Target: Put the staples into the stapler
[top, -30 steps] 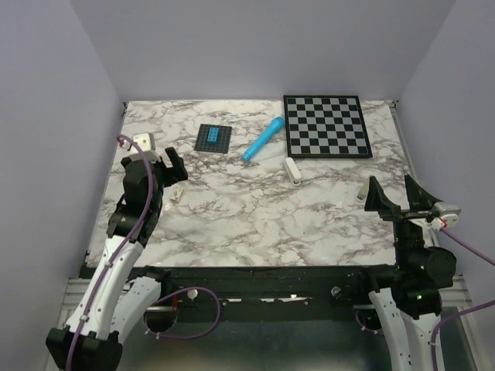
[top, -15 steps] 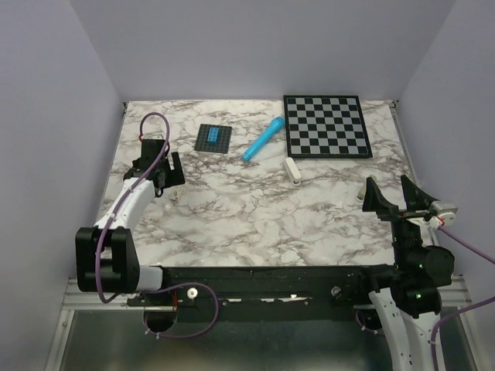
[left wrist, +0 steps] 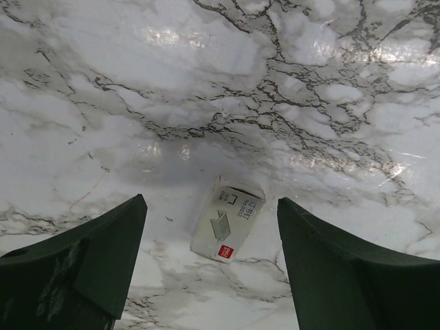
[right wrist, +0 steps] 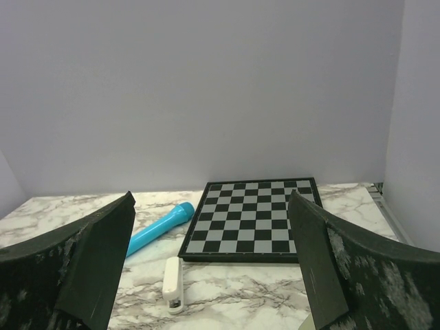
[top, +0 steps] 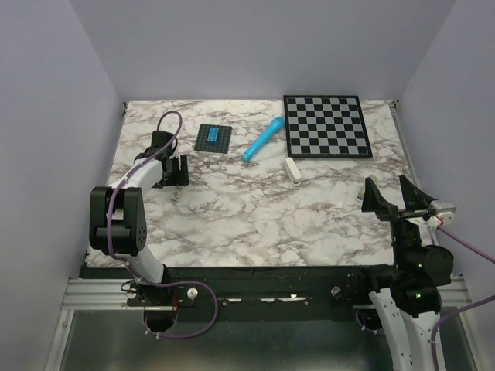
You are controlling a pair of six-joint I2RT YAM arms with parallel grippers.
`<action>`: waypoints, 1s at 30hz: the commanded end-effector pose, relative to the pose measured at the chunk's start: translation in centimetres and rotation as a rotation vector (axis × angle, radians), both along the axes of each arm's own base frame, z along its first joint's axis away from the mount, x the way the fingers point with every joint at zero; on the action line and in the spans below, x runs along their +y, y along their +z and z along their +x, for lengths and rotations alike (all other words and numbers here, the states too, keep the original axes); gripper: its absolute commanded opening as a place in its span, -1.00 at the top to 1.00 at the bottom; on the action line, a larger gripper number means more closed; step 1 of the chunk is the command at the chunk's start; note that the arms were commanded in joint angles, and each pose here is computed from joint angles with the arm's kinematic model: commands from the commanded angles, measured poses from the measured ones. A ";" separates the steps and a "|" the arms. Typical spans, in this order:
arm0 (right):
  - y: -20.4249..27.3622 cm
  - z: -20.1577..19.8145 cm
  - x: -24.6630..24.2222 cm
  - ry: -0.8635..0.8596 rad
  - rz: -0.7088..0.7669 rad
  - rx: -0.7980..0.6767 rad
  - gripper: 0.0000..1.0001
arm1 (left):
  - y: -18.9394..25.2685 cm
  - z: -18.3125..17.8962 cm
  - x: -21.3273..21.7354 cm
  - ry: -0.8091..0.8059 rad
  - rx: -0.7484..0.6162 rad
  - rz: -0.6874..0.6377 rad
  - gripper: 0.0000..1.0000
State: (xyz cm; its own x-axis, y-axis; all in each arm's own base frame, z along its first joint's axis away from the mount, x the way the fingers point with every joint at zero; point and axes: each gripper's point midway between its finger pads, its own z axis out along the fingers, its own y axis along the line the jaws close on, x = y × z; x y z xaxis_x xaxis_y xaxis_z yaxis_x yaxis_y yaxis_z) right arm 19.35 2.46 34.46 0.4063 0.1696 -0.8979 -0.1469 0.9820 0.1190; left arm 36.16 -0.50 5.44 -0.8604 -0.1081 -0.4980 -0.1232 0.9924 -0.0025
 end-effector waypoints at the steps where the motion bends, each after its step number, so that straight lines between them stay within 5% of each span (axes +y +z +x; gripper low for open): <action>1: 0.5 -1.2 0.2 0.022 0.009 -0.047 -1.00 | -0.6 -0.1 -0.7 -0.047 0.048 -0.021 -0.62; 21: 0.7 -1.3 -0.3 -0.005 0.011 -0.054 -1.00 | -3.1 -1.0 -2.6 -0.131 0.132 -0.003 0.01; 30: 0.9 -1.6 -0.5 -0.013 0.011 -0.068 -1.00 | -2.8 -1.7 -6.8 -0.289 0.132 -0.006 0.23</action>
